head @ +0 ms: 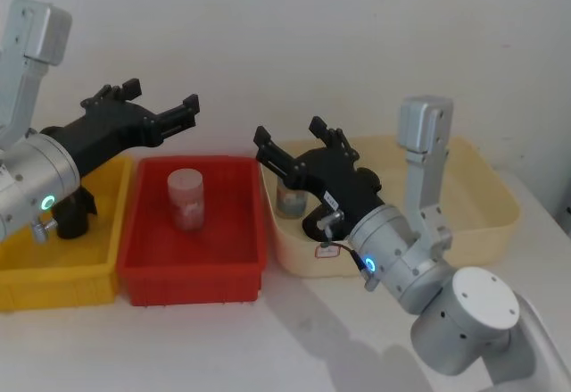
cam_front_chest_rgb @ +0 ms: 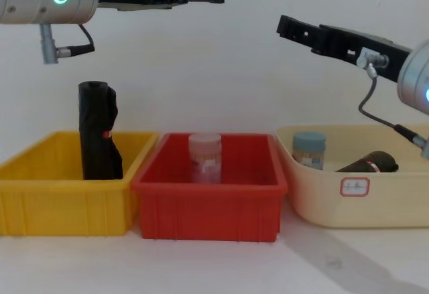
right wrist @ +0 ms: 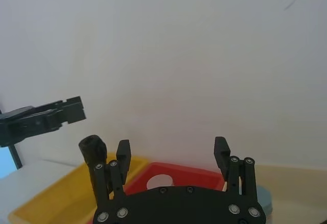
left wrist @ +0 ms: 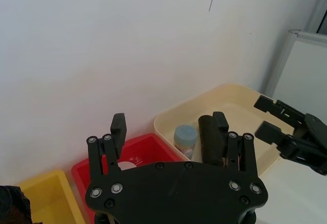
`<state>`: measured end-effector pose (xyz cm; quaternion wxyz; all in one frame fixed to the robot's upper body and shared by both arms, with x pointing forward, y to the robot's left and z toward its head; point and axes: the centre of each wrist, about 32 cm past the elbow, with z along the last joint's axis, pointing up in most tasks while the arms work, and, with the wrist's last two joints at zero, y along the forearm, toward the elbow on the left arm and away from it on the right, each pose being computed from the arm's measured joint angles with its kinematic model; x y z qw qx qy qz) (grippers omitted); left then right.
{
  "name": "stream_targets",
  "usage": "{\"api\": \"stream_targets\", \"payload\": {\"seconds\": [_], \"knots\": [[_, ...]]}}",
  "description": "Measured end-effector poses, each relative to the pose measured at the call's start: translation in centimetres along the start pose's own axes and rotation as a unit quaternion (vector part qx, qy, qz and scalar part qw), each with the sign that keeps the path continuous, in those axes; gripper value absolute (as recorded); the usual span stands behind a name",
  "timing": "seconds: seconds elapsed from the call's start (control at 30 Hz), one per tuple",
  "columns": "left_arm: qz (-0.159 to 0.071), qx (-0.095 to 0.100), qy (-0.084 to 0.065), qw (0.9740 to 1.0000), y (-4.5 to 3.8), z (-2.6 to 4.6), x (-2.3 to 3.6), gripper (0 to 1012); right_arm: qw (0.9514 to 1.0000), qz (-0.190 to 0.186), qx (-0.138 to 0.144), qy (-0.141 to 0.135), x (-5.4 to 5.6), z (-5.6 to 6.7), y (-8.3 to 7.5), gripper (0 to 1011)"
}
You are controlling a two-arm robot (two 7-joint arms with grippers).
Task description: Pick up the garbage bag with the one hand and transfer it to the other hand.
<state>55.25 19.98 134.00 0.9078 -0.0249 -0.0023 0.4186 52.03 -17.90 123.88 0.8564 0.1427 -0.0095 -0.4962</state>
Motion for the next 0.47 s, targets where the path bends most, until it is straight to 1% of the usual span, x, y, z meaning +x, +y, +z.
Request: {"api": "stream_targets", "payload": {"seconds": [0.47], "knots": [[0.000, 0.000, 0.000, 1.0000, 0.00, 0.00, 0.00, 1001, 0.9998, 0.010, 0.016, 0.003, -0.6, -0.5, -1.0, 1000]]}}
